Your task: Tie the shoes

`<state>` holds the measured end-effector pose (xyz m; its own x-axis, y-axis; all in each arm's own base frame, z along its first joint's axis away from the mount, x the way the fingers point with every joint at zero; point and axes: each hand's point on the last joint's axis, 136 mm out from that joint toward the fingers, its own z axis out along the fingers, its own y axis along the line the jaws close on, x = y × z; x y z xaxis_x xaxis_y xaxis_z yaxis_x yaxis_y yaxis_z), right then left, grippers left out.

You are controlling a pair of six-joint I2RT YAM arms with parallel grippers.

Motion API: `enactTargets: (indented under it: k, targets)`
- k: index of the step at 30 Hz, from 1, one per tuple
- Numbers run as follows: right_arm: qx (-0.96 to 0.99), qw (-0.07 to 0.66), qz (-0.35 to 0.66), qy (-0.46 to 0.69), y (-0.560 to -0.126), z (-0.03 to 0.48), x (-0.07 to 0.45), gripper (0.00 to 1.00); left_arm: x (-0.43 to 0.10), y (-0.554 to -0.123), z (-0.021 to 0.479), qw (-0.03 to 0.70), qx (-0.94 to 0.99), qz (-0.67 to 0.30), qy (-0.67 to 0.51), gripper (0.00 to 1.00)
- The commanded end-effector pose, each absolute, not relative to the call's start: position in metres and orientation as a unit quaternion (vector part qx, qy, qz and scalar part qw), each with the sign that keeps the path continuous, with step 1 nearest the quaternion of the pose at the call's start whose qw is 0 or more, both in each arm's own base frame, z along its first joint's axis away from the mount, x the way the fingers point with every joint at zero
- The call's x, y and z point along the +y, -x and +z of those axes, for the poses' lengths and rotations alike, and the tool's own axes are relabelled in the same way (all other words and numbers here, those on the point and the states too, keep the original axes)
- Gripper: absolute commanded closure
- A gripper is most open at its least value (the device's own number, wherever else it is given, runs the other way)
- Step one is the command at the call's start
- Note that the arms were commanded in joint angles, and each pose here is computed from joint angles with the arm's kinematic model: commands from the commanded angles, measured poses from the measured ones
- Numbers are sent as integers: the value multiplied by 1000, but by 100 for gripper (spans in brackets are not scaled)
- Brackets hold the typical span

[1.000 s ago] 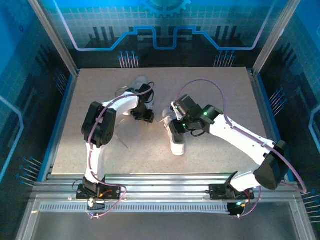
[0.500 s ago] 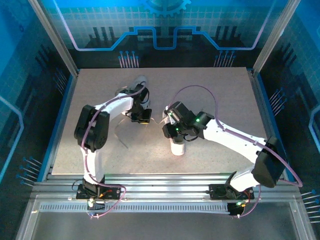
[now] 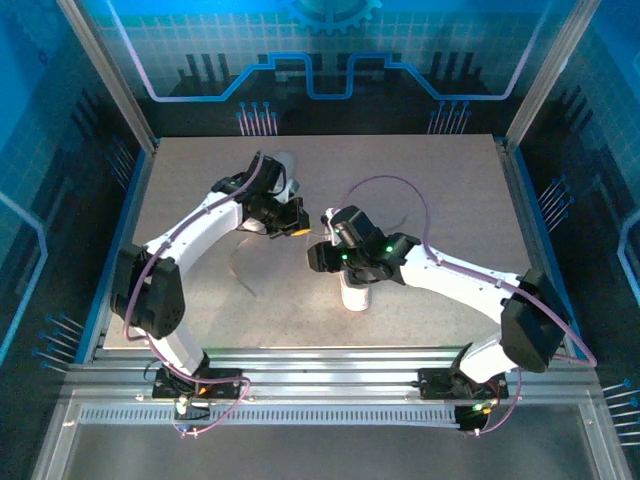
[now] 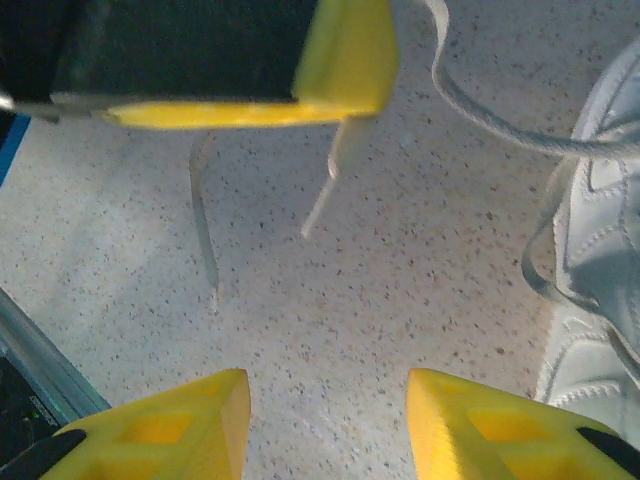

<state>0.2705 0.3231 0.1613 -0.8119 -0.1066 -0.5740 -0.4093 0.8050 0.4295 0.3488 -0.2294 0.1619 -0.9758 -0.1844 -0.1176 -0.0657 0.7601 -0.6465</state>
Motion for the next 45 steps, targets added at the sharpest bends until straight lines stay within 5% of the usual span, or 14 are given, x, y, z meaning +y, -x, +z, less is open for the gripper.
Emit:
enactTargets:
  k: [1,15,20,36,41,45]
  targets:
    - [898,286,308,130,-279,176,343,55,-240,-340,178,78,915,-386,84,100]
    - [907,301,267,125,-306,171,345,58,-252,-329,188,54,886,-449,99,100]
    - [905,314,249,140,-307,169,339,100,-247,-324,189,54,881,-458,106,100]
    - [868,286,284,289,-284,186,309,100,-235,-313,203,89,859,-500,64,86]
    - [862,282,291,306,-276,193,307,99,-221,-322,207,112,856,-498,84,92]
    - [852,303,333,266,-277,201,317,71,-222,-327,210,106,848,-507,108,98]
